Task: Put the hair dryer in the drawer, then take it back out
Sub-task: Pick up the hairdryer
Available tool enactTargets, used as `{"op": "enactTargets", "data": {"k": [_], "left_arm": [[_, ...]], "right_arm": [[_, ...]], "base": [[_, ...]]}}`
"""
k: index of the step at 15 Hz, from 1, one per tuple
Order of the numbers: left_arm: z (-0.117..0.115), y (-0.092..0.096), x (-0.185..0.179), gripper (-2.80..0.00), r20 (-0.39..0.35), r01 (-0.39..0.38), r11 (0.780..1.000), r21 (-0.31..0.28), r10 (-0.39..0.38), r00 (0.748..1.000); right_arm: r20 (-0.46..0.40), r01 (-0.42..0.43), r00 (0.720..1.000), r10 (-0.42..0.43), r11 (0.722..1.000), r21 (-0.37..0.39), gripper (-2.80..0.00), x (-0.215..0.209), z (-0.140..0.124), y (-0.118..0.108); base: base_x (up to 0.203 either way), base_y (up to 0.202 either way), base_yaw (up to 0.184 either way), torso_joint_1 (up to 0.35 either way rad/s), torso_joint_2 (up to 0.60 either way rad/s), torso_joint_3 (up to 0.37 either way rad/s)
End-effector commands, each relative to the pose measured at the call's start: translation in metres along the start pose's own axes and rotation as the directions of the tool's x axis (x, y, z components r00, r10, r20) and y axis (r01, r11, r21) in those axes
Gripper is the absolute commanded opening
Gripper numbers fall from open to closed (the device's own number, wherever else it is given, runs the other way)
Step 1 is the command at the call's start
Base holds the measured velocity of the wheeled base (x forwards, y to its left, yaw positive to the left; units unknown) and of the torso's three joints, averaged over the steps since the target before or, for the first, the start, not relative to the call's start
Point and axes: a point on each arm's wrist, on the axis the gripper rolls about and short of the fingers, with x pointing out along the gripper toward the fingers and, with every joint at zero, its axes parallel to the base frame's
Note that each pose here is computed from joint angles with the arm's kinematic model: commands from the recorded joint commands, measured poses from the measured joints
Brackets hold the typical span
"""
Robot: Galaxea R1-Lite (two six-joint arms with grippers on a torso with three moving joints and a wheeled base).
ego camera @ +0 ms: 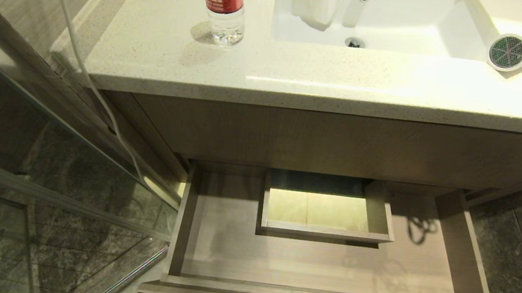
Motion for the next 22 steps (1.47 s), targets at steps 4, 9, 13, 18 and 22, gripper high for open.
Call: {"op": "enactTargets", "data": {"k": [4, 9, 13, 18, 22], "left_arm": [[0.0, 0.0, 0.0, -2.8, 0.0, 0.0, 1.0, 0.0, 0.0, 1.0], [0.0, 0.0, 0.0, -2.8, 0.0, 0.0, 1.0, 0.0, 0.0, 1.0], [0.0, 0.0, 0.0, -2.8, 0.0, 0.0, 1.0, 0.0, 0.0, 1.0], [0.0, 0.0, 0.0, -2.8, 0.0, 0.0, 1.0, 0.0, 0.0, 1.0], [0.0, 0.0, 0.0, -2.8, 0.0, 0.0, 1.0, 0.0, 0.0, 1.0]], "right_arm": [[-0.001, 0.0, 1.0, 0.0, 1.0, 0.005, -2.8, 0.0002, -0.0002, 0.0], [-0.001, 0.002, 1.0, -0.002, 1.0, 0.009, -2.8, 0.0002, -0.0002, -0.0001], [-0.001, 0.0, 1.0, 0.0, 1.0, 0.008, -2.8, 0.0002, -0.0002, 0.0], [-0.003, 0.0, 1.0, 0.0, 1.0, 0.001, -2.8, 0.0002, -0.0004, 0.0], [-0.002, -0.007, 1.0, 0.007, 1.0, -0.015, -2.8, 0.0001, -0.0006, 0.0001]], "base": [[0.0, 0.0, 0.0, 0.026, -0.05, -0.03], [0.0, 0.0, 0.0, 0.0, 0.0, 0.0], [0.0, 0.0, 0.0, 0.0, 0.0, 0.0], [0.0, 0.0, 0.0, 0.0, 0.0, 0.0], [0.0, 0.0, 0.0, 0.0, 0.0, 0.0]]}}
